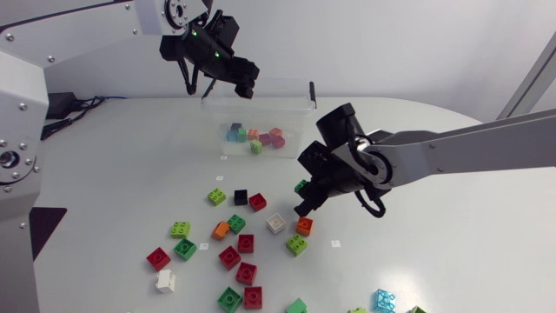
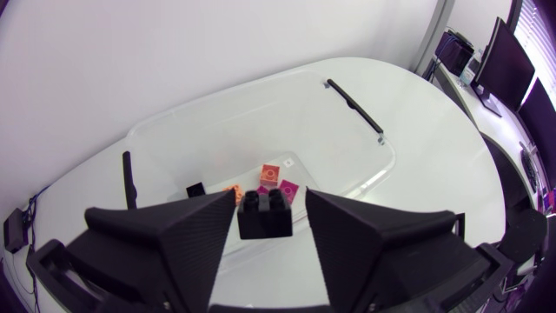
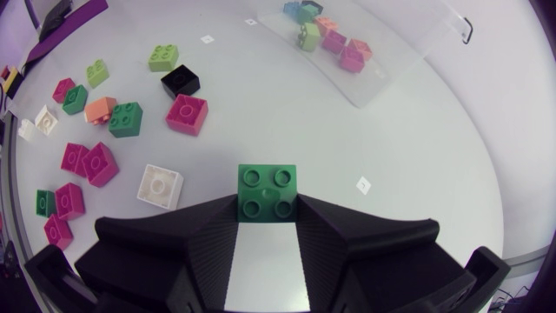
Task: Place the duplo bricks in the container
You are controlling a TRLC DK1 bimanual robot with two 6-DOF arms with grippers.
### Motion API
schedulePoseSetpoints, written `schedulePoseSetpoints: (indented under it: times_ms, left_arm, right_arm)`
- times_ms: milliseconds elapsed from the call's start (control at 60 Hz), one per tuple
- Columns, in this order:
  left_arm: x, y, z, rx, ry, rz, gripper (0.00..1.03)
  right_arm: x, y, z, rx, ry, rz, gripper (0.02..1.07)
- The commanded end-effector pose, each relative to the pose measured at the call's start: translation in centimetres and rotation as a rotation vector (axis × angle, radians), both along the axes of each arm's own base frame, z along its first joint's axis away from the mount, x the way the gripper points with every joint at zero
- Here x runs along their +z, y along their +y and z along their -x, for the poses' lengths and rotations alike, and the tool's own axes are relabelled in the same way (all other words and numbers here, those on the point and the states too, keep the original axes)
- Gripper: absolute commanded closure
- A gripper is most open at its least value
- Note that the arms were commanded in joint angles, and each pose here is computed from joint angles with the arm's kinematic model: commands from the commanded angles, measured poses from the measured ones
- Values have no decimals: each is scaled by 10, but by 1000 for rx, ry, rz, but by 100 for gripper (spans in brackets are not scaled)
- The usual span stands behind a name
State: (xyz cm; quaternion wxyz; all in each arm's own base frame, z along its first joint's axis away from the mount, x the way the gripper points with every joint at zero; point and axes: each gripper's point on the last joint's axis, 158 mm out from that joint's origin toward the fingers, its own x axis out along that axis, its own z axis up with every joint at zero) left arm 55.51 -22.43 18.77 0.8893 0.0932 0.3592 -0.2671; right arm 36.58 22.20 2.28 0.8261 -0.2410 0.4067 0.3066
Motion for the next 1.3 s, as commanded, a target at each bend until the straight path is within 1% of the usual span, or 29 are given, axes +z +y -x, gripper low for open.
schedulePoseSetpoints:
  times_ms: [0, 150, 317, 450, 583, 650, 717, 867, 1033, 1283]
  left_arm:
    - [8, 4, -10, 14, -34, 14, 5]
    - [14, 20, -3, 29, -39, 2, 5]
    - [10, 38, 27, 0, -27, -63, 5]
    - [10, 56, 49, -12, -41, -95, 5]
    - [0, 71, 71, -44, -42, -144, 5]
    - [-15, 78, 88, -77, -19, -181, 5]
    - [-23, 82, 96, -92, -7, -200, 5]
    - [-58, 88, 123, -158, 29, -255, 5]
    - [-87, 93, 142, -192, 75, -285, 5]
    - [-126, 105, 159, -220, 123, -314, 5]
  right_arm:
    - [21, -2, -4, 11, -30, -12, 77]
    - [58, 0, -17, -9, -80, -53, 77]
    - [94, 6, -35, -42, -136, -109, 77]
    - [121, 12, -52, -75, -178, -161, 77]
    - [146, 17, -78, -113, -215, -206, 78]
    - [158, 19, -92, -132, -233, -229, 77]
    - [163, 23, -101, -142, -240, -242, 78]
    - [167, 32, -122, -166, -245, -271, 78]
    - [167, 40, -139, -189, -253, -287, 78]
    - [164, 51, -170, -226, -275, -312, 78]
